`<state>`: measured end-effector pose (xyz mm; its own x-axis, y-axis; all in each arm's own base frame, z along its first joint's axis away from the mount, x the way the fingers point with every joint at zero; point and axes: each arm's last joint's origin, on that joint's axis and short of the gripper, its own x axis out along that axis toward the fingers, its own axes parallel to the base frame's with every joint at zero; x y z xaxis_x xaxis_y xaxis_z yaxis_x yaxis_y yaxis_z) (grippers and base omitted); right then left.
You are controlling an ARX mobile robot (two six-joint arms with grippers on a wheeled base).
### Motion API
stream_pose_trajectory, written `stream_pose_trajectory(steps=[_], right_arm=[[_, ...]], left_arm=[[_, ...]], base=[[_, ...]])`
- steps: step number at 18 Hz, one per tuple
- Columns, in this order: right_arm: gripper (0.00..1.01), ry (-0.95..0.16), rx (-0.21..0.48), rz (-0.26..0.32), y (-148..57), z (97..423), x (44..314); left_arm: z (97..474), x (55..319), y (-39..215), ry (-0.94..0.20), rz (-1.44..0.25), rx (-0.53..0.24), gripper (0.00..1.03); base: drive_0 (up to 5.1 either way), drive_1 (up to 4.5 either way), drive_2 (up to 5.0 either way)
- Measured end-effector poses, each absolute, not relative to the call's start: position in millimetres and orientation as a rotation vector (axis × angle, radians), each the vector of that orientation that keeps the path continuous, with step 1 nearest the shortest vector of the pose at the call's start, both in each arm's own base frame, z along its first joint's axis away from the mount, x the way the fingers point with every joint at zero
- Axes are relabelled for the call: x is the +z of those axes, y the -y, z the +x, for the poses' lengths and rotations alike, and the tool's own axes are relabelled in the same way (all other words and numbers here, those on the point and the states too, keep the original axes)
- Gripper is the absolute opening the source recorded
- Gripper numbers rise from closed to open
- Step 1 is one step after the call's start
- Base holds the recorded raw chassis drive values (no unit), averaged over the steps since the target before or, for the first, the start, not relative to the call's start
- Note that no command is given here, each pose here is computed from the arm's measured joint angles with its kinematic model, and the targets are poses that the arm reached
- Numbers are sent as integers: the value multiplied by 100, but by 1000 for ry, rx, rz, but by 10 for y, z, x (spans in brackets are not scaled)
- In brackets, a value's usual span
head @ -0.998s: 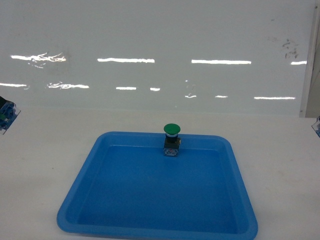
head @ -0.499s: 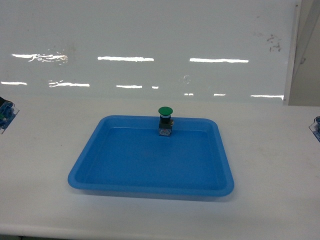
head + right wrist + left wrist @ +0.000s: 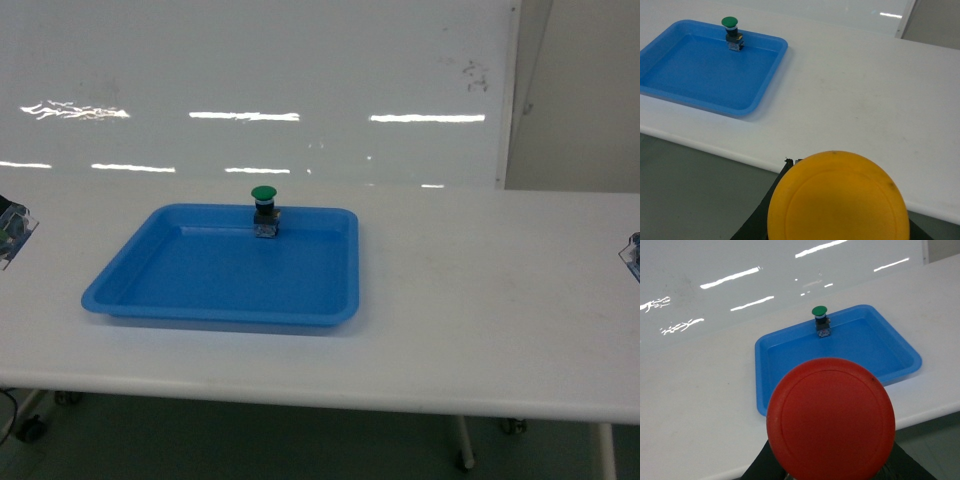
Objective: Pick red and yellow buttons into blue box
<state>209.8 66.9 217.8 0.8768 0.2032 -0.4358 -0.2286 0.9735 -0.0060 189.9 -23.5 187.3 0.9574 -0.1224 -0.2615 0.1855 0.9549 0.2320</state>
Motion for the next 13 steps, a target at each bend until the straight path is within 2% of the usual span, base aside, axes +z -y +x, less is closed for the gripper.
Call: stream_pose_trajectory(steps=[13], right_arm=[[26, -447, 226, -58, -670, 2097, 2179]], left_arm=[[1899, 1875, 235, -246, 258, -158, 23]], base=[[437, -427, 19]])
